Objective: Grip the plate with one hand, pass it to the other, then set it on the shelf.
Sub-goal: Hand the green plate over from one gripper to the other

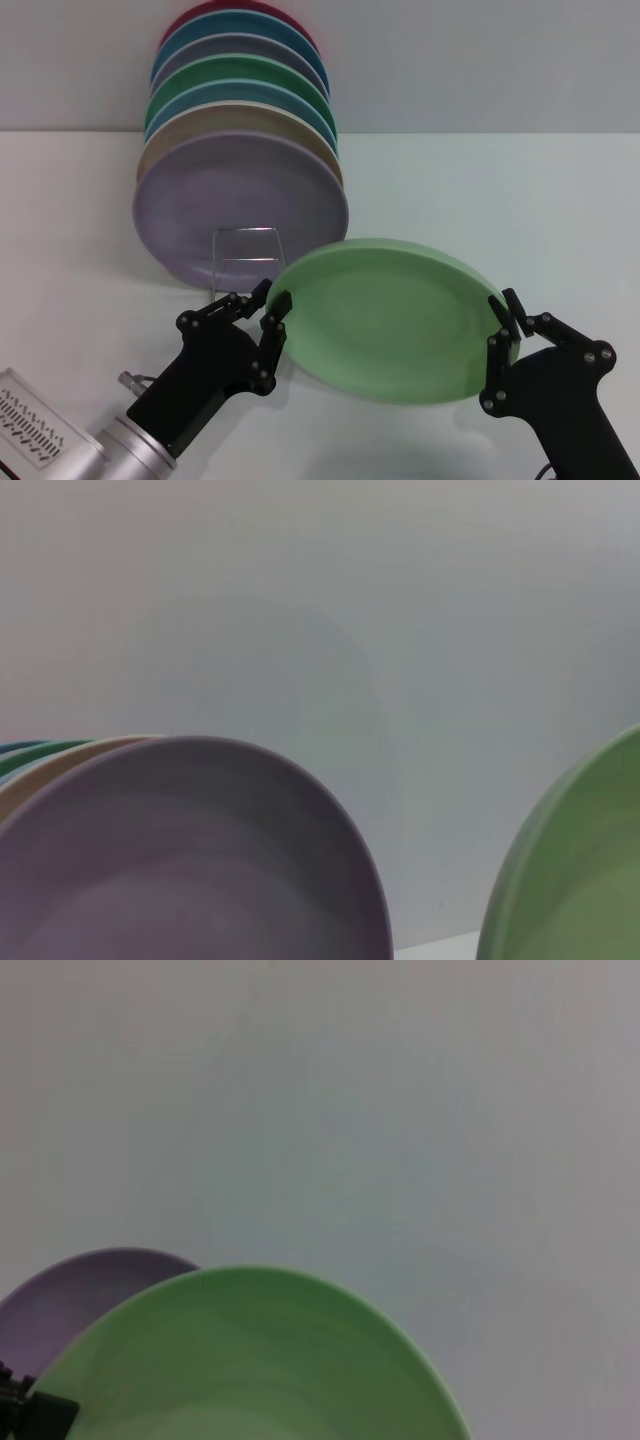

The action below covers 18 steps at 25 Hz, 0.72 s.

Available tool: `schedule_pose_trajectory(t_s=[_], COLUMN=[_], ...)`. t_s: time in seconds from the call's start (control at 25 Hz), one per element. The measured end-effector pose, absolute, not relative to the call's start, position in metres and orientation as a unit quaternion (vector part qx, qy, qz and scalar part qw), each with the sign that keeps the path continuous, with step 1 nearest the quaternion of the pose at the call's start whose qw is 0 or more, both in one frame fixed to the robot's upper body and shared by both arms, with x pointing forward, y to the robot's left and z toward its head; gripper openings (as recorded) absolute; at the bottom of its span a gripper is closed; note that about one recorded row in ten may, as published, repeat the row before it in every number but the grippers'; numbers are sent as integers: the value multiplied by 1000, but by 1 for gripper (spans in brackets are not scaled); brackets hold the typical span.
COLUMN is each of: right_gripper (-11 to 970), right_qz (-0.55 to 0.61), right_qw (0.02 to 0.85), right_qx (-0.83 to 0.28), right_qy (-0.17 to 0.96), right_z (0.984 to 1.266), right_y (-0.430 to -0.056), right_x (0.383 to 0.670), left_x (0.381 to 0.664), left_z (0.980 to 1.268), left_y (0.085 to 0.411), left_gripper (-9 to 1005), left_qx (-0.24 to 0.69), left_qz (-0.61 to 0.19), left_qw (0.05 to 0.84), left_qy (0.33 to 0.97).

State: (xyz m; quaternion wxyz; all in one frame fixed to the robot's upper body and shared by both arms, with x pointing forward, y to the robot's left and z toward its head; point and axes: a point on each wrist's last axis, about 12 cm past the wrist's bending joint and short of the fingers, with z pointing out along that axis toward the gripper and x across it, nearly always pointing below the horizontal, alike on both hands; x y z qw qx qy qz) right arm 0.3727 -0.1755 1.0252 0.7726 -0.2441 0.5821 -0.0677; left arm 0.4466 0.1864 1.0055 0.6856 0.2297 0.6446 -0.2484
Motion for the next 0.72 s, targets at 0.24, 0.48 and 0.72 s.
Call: schedule_pose_trajectory(t_s=[0.24,0.48,0.72], right_gripper=[22,23,23], right_qz=[-68,-67,-66], right_qw=[773,772,772], right_qx=[-244,-244,-245], right_qy=[582,583,583], right_z=[1025,1025,1025], right_y=[-176,-175,-175], right_x=[373,373,373], left_x=[446,446,447], left_z=[1006,1005,1006], left_y=[186,185,185], left_gripper=[141,110,79], left_qx=[233,237,236], left_qz=[-249,-248,-247], left_qw=[685,685,686], left_qy=[643,642,642])
